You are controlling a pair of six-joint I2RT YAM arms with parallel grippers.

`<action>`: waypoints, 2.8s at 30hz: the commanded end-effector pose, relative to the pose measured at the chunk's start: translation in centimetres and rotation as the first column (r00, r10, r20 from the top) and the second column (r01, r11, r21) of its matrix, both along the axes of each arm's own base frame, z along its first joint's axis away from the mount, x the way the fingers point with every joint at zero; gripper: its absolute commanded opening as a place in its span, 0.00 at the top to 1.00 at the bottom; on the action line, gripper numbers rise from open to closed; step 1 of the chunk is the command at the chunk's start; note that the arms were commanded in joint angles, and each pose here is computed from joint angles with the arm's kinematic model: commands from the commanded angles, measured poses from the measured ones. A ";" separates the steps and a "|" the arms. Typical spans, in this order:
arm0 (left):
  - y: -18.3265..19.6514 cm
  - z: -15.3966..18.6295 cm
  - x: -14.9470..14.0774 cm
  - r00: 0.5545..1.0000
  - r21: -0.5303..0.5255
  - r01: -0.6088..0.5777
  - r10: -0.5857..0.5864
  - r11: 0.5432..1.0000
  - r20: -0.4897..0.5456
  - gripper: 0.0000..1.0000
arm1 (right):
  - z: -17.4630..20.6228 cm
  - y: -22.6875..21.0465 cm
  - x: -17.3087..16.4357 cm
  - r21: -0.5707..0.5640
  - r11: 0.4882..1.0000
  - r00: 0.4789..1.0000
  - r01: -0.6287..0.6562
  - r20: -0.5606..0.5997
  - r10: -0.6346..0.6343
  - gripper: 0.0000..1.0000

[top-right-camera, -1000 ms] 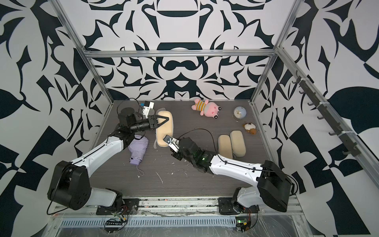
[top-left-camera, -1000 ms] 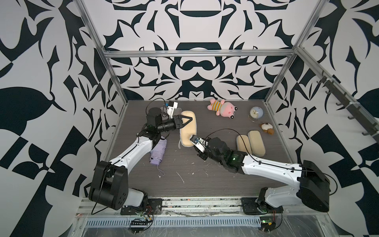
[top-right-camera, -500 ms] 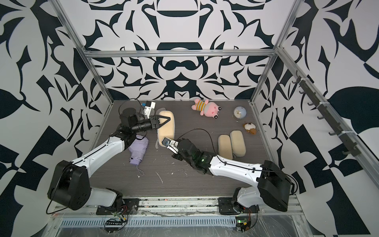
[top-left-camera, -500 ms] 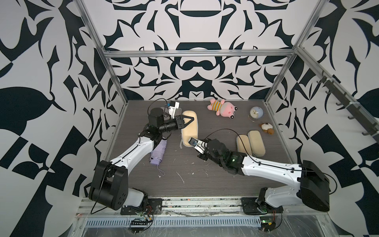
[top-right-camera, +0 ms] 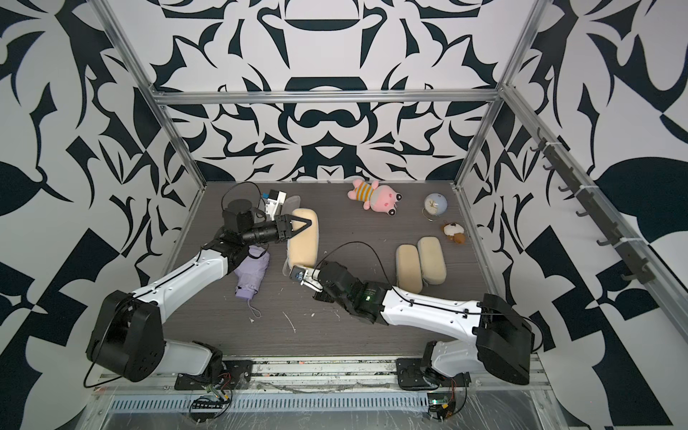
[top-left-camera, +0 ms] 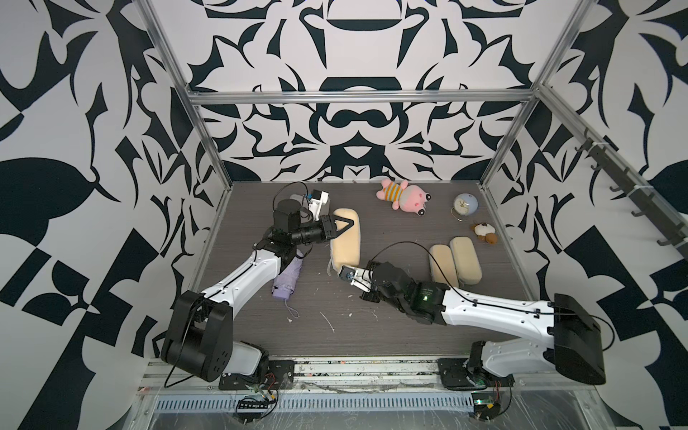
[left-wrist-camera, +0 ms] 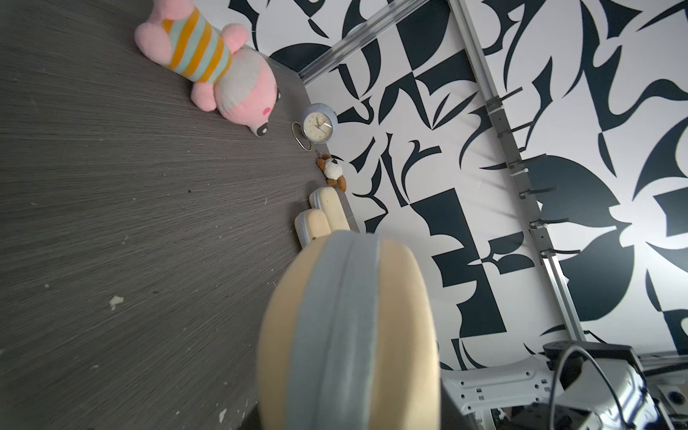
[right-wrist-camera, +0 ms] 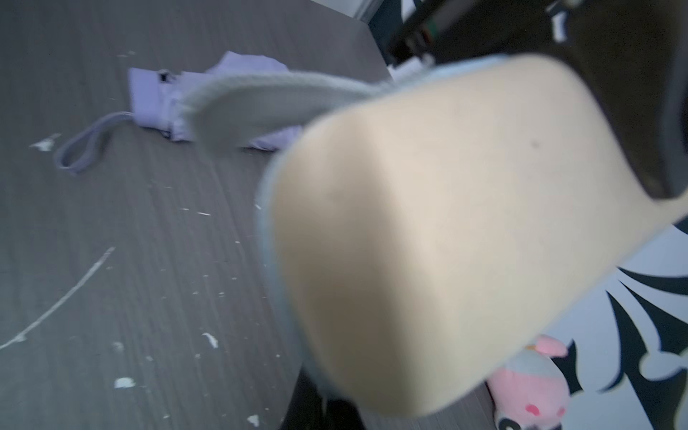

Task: Put umbrellas into zippered umbrella sleeves
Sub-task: Zip the zipper on the umbrella sleeve, then place the umbrella sleeve at the center of the board, then pick up the umbrella sleeve at the center of the board.

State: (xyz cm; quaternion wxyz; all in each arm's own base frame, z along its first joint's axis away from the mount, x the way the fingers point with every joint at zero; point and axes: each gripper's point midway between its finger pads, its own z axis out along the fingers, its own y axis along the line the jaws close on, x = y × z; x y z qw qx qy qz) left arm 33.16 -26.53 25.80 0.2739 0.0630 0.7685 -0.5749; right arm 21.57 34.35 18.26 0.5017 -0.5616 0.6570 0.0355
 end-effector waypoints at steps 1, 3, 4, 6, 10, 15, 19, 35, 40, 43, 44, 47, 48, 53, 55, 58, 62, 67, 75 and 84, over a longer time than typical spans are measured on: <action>2.4 3.8 2.6 0.973 -0.022 -0.162 0.163 0.987 0.161 0.96 | 0.0 2.8 -4.8 0.043 0.979 0.976 -0.197 -0.083 0.200 1.00; 2.7 4.0 3.1 0.965 -0.017 -0.191 0.191 0.982 0.179 0.96 | 0.5 4.0 -5.4 0.106 0.972 0.967 -0.209 -0.127 0.221 1.00; 2.7 4.1 3.4 0.962 -0.024 -0.204 0.205 0.979 0.179 0.97 | 1.0 4.7 -5.5 0.150 0.968 0.963 -0.203 -0.149 0.225 1.00; 2.8 4.0 4.1 0.956 -0.055 -0.233 0.240 0.971 0.169 0.98 | 2.2 6.2 -5.7 0.245 0.952 0.953 -0.185 -0.191 0.235 1.00; 3.7 3.2 5.4 0.921 -0.085 -0.350 0.360 0.933 0.151 1.00 | 4.0 9.2 -6.8 0.412 0.900 0.921 -0.141 -0.278 0.271 1.00; 5.6 2.4 6.4 0.835 -0.161 -0.518 0.537 0.840 0.118 1.00 | 5.6 11.4 -6.7 0.536 0.843 0.911 -0.047 -0.324 0.257 1.00; 2.8 0.7 4.6 0.801 -0.145 -0.568 0.585 0.810 0.128 1.00 | 8.2 13.2 -5.6 0.641 0.768 0.910 0.014 -0.326 0.255 1.00; -1.4 -2.7 -0.3 0.905 -0.118 -0.409 0.419 0.905 0.073 1.00 | 10.3 7.7 3.5 0.759 0.517 0.804 0.397 -0.559 0.204 1.00; 0.8 -3.3 1.6 0.894 -0.120 -0.441 0.447 0.890 0.029 1.00 | 8.3 4.6 3.2 0.664 0.555 0.682 0.501 -0.698 0.218 0.54; 2.6 -3.2 3.3 0.887 -0.113 -0.458 0.461 0.882 0.001 1.00 | 5.6 -0.1 3.3 0.551 0.605 0.633 0.574 -0.768 0.098 0.44; 2.5 -3.2 3.7 0.892 -0.111 -0.450 0.452 0.886 -0.005 1.00 | 4.6 -2.2 3.8 0.506 0.610 0.616 0.610 -0.787 0.038 0.42; 0.1 -4.3 4.3 0.925 -0.103 -0.379 0.375 0.920 -0.058 1.00 | 4.0 -7.9 5.7 0.423 0.588 0.594 0.689 -0.795 -0.123 0.42; -1.1 -4.7 4.3 0.935 -0.107 -0.354 0.348 0.929 -0.077 1.00 | 4.0 -9.6 6.3 0.406 0.570 0.586 0.715 -0.793 -0.169 0.42; -10.2 -8.1 3.6 0.963 -0.117 -0.228 0.207 0.967 -0.173 0.99 | 5.4 -17.3 9.1 0.380 0.447 0.551 0.810 -0.753 -0.359 0.43; -13.9 -9.3 3.5 0.965 -0.128 -0.196 0.168 0.972 -0.202 0.98 | 6.1 -19.4 9.8 0.377 0.412 0.538 0.830 -0.738 -0.408 0.43; -18.0 -11.8 3.8 0.957 -0.129 -0.190 0.155 0.973 -0.245 0.97 | 7.0 -21.1 10.3 0.370 0.395 0.528 0.841 -0.719 -0.452 0.45; -22.3 -15.2 3.9 0.946 -0.103 -0.168 0.130 0.980 -0.298 0.92 | 7.4 -21.7 10.2 0.377 0.393 0.536 0.839 -0.703 -0.467 0.46; -24.6 -19.2 4.1 0.934 0.028 -0.147 0.148 0.989 -0.325 0.61 | 6.6 -21.3 10.0 0.375 0.376 0.520 0.847 -0.732 -0.440 0.47; -19.2 -19.8 0.5 0.944 0.423 -0.025 0.161 0.906 -0.288 0.00 | 5.2 -21.5 11.2 0.343 0.292 0.444 0.893 -0.778 -0.444 0.49; -8.3 -10.3 1.8 0.980 0.581 -0.168 0.198 0.797 0.012 0.00 | 2.3 -19.8 14.2 0.184 0.206 0.263 0.961 -0.836 -0.481 0.46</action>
